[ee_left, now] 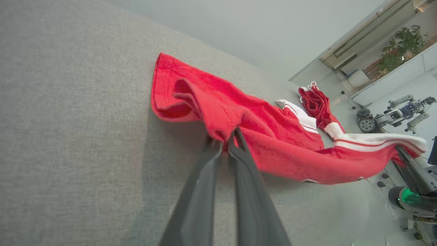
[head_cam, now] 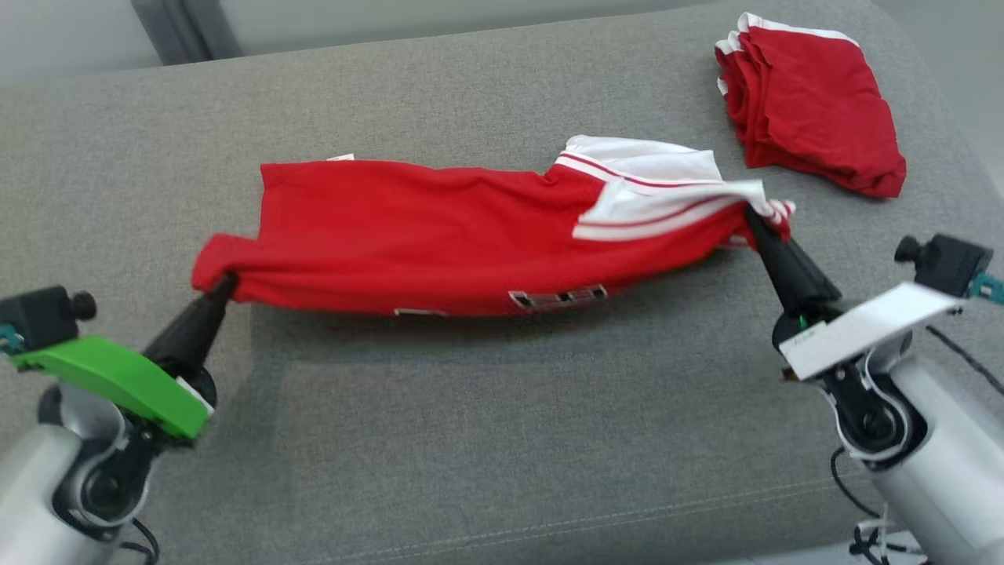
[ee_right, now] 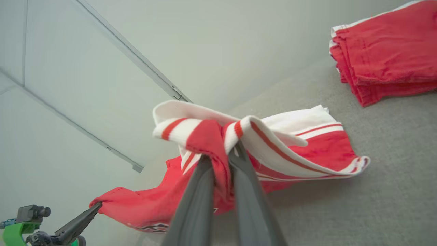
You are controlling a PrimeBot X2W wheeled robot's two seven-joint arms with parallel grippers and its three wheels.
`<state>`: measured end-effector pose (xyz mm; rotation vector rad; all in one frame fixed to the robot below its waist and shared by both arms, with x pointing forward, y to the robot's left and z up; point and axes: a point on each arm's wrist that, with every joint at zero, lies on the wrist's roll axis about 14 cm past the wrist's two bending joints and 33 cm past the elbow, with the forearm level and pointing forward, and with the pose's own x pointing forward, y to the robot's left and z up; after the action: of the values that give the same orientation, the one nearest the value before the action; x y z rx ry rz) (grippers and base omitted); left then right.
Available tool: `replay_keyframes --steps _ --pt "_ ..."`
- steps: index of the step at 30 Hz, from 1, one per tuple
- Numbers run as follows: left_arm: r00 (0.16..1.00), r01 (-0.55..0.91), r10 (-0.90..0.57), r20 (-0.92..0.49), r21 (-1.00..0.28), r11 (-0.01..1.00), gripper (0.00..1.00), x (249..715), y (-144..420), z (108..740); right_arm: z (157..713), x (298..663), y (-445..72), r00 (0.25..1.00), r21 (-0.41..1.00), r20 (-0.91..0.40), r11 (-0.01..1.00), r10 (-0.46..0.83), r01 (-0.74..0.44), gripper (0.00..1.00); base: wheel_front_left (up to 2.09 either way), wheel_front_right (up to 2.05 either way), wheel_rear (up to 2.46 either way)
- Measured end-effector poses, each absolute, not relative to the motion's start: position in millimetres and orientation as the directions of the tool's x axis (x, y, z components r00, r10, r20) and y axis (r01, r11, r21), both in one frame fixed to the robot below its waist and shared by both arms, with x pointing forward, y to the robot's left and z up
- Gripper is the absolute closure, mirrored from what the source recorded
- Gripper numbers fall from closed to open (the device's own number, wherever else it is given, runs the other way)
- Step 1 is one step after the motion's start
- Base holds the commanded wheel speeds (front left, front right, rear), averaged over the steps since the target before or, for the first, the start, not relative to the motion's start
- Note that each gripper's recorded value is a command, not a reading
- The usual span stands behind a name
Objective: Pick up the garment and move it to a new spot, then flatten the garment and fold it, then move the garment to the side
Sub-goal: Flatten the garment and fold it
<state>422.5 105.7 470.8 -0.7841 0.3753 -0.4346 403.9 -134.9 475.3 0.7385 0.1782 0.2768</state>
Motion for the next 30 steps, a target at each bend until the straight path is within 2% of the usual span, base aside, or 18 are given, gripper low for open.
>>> replay_keyframes --steps 1,3,9,14,19,25,27,30 --pt "0.844 0.3 -0.517 -0.144 -0.672 0.677 1.0 437.1 113.7 488.3 502.8 420.2 -132.1 0.942 0.648 0.006 0.716 0.336 -0.26 1.0 0.0 0.0 0.0" --pt "0.843 0.353 -0.529 -0.102 -0.637 0.685 1.0 449.8 113.6 510.1 529.7 433.1 -132.6 0.936 0.618 0.075 0.721 0.345 -0.315 1.0 0.0 0.0 0.0" --pt "0.83 0.432 -0.557 -0.027 -0.601 0.672 1.0 467.8 105.9 548.5 579.1 454.8 -138.4 0.917 0.553 0.182 0.734 0.354 -0.393 1.0 0.0 0.0 0.0" --pt "0.822 0.46 -0.57 -0.012 -0.577 0.675 1.0 480.4 107.0 566.0 599.9 469.4 -144.8 0.907 0.502 0.202 0.756 0.37 -0.42 1.0 0.0 0.0 0.0" --pt "0.825 0.422 -0.563 -0.039 -0.621 0.661 1.0 491.9 110.4 562.5 606.5 485.9 -148.5 0.909 0.498 0.197 0.761 0.369 -0.416 1.0 0.0 0.0 0.0" --pt "0.852 0.381 -0.521 -0.06 -0.611 0.694 1.0 521.9 118.3 568.2 600.6 515.6 -146.4 0.916 0.505 0.127 0.77 0.381 -0.39 1.0 0.0 0.0 0.0" --pt "0.875 0.381 -0.484 -0.012 -0.6 0.703 1.0 541.5 125.9 589.6 616.3 530.9 -144.5 0.915 0.502 0.157 0.768 0.372 -0.399 1.0 0.0 0.0 0.0" --pt "0.896 0.413 -0.43 0.107 -0.553 0.723 1.0 566.9 135.9 633.1 667.7 553.0 -140.9 0.895 0.491 0.288 0.75 0.341 -0.443 1.0 0.0 0.0 0.0"
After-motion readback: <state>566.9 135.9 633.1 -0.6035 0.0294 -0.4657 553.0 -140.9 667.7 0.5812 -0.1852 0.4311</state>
